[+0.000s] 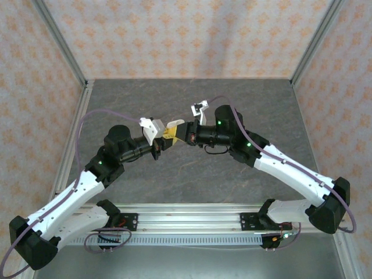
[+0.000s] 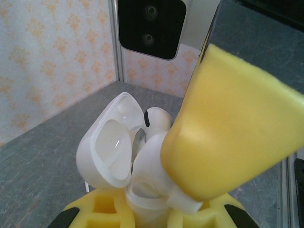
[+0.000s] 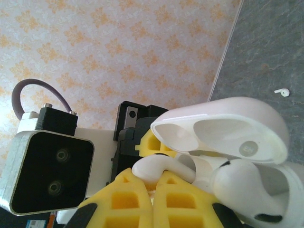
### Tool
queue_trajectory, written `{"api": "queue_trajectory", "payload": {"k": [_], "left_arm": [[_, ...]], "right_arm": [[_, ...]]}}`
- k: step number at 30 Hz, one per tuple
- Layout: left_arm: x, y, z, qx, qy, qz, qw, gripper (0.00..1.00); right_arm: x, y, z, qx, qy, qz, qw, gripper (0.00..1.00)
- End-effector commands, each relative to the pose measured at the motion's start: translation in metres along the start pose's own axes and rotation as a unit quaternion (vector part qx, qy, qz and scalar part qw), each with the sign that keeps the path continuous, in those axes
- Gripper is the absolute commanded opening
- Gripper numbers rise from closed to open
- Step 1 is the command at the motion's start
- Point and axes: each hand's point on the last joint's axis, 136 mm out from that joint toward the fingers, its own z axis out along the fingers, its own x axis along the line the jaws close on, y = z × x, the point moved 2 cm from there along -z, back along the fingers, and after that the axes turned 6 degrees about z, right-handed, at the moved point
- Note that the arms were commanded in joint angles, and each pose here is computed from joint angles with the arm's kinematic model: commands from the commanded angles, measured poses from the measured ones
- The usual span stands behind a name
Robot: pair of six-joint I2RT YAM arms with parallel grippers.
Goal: Insert wireless bluetooth earbuds into charging case
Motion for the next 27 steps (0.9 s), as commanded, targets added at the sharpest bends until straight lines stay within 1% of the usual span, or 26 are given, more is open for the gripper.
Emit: {"api": "queue_trajectory", "payload": {"k": [1, 8, 12, 22, 27], "left_arm": [[0.002, 0.021, -0.007, -0.043, 0.017, 0.009, 0.999, 0.00], [0.003, 0.021, -0.007, -0.044, 0.020, 0.008, 0.999, 0.00], [0.003, 0.021, -0.009, -0.044, 0.022, 0.009, 0.999, 0.00], [0.003, 0.019, -0.010, -0.042, 0.025, 0.010, 0.999, 0.00], [0.003, 0.018, -0.009, -0.041, 0.024, 0.008, 0.999, 0.00]], "right_arm": [[0.006, 0.003, -0.002, -0.017, 0.017, 0.003, 1.000, 0.00], [0.000, 0.004, -0.001, -0.026, 0.015, 0.022, 0.999, 0.00], [-0.007, 0.003, -0.004, -0.029, -0.006, 0.019, 0.999, 0.09], [-0.013, 0.003, -0.005, -0.028, -0.031, 0.016, 0.999, 0.24], [-0.016, 0.003, -0.004, -0.026, -0.042, 0.018, 0.999, 0.26]]}}
